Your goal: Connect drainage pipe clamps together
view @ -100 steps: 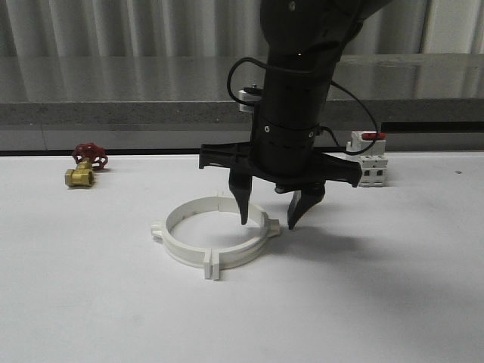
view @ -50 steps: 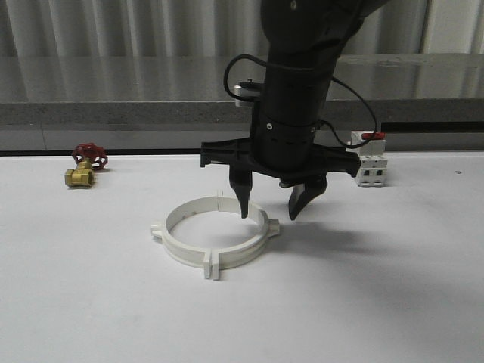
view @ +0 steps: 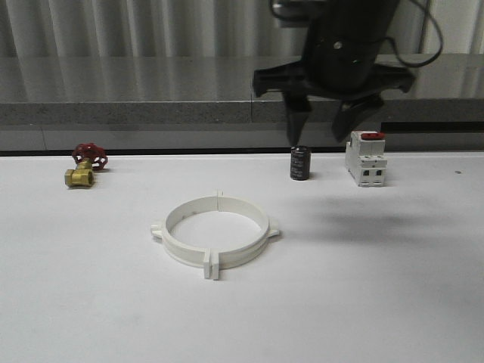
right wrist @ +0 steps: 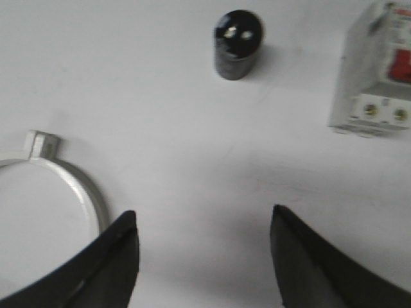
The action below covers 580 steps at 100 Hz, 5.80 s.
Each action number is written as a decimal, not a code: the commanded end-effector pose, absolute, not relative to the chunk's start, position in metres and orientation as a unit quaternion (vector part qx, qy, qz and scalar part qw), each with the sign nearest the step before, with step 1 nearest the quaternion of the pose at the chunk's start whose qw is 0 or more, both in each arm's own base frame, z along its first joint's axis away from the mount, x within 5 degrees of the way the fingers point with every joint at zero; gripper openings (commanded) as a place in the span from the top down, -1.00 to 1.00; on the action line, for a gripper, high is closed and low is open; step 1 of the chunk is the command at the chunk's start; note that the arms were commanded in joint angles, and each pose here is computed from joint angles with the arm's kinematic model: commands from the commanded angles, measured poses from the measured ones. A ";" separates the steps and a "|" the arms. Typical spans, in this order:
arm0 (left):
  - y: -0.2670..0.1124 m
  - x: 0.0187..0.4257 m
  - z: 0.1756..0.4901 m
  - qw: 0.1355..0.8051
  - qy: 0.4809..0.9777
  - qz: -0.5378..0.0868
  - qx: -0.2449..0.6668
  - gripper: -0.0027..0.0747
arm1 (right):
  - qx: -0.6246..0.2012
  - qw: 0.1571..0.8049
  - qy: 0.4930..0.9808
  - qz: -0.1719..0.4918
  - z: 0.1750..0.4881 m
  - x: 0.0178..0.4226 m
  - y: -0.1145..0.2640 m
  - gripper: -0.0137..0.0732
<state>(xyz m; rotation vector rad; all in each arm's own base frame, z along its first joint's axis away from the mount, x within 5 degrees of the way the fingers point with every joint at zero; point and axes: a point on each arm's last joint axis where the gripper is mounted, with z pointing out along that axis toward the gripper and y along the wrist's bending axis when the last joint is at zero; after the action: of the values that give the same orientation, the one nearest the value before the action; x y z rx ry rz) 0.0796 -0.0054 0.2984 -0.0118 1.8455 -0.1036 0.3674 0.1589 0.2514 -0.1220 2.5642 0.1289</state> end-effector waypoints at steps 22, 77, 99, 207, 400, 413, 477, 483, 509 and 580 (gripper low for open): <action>-0.005 0.081 0.315 0.643 0.765 -0.048 -0.006 0.98 | -0.001 0.386 0.922 0.021 0.317 0.319 0.074 -0.37; -0.005 0.081 0.315 0.643 0.765 -0.048 -0.006 0.98 | 0.010 0.450 0.893 0.004 0.322 0.168 0.022 -0.37; -0.005 0.081 0.315 0.643 0.765 -0.048 -0.006 0.98 | 0.026 0.471 0.882 -0.005 0.316 0.114 0.006 -0.37; -0.005 0.081 0.315 0.643 0.765 -0.048 -0.006 0.98 | 0.045 0.518 0.854 -0.024 0.318 0.063 -0.012 0.84; -0.005 0.081 0.315 0.643 0.765 -0.048 -0.006 0.98 | 0.044 0.708 0.703 0.050 0.221 0.050 0.001 0.84; -0.005 0.081 0.315 0.643 0.765 -0.048 -0.006 0.98 | 0.049 0.710 0.701 0.054 0.212 0.052 0.001 0.84; -0.005 0.081 0.315 0.643 0.765 -0.048 -0.006 0.98 | 0.067 0.714 0.694 0.064 0.204 0.054 0.000 0.84; -0.005 0.081 0.315 0.643 0.765 -0.048 -0.006 0.98 | 0.067 0.714 0.694 0.064 0.204 0.054 0.000 0.84; -0.005 0.081 0.315 0.643 0.765 -0.048 -0.006 0.98 | 0.067 0.711 0.697 0.064 0.203 0.054 0.000 0.84; -0.005 0.081 0.315 0.643 0.765 -0.048 -0.006 0.98 | 0.067 0.711 0.697 0.064 0.203 0.054 0.000 0.84</action>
<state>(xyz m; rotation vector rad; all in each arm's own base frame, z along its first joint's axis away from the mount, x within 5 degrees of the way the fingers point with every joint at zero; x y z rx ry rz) 0.0796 -0.0054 0.2984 -0.0118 1.8455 -0.1036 0.0563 -0.0001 0.1894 0.1601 1.6615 0.1435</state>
